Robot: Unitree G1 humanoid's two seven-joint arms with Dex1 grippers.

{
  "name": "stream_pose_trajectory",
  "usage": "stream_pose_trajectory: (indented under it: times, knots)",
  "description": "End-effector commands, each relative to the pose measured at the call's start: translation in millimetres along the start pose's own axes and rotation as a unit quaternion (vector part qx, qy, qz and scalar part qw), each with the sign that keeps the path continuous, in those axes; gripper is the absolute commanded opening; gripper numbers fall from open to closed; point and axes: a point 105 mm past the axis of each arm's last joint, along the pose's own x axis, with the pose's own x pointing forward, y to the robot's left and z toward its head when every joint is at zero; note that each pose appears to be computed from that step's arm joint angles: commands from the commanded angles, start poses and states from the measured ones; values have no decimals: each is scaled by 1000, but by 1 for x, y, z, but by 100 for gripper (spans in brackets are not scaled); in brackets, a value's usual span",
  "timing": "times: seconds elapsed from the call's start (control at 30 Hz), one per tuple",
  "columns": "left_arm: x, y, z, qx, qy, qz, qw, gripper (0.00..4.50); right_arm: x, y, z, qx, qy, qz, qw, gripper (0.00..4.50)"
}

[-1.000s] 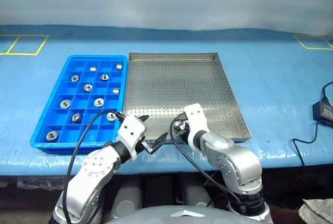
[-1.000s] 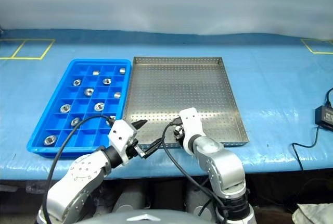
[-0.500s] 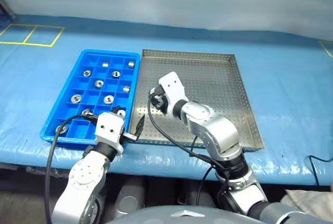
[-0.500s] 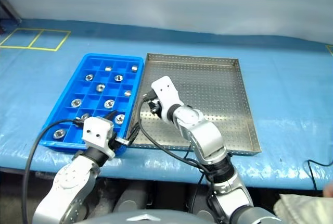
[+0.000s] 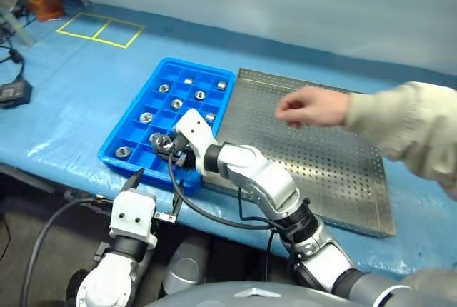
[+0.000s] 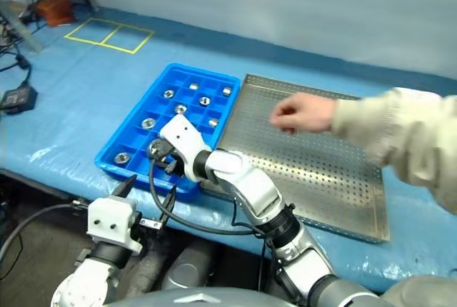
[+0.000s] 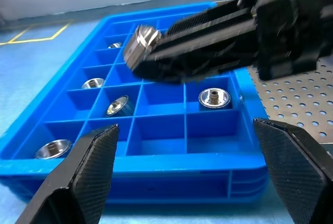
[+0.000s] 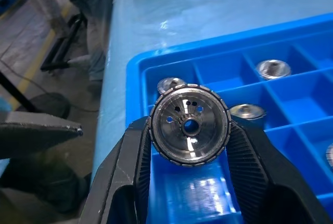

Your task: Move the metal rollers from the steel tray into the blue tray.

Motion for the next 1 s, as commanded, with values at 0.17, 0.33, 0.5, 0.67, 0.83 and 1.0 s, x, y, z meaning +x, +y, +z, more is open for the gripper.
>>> stream_pose_trajectory:
  times: [0.17, 0.33, 0.5, 0.67, 0.83, 1.0]
  knots:
    - [-3, 1, 11, 2, -27, 13, 1000, 450, 7, 0, -7, 4, 0, 2, 1000, 170]
    - [-1, -2, 6, -2, -26, -3, 1000, 450, -4, -12, -5, 7, -2, -17, 1000, 170]
    - [5, -3, 5, -4, -33, -19, 999, 450, -24, -23, -2, 5, 0, -34, 999, 170]
    - [11, -6, 5, -5, -38, -38, 999, 450, -44, -35, -1, 3, 6, -63, 998, 170]
    - [14, -9, 7, -5, -42, -54, 998, 450, -50, -39, -9, 8, 23, -76, 997, 170]
    - [17, -10, 10, -6, -45, -57, 997, 450, -48, -33, -22, 19, 42, -65, 997, 170]
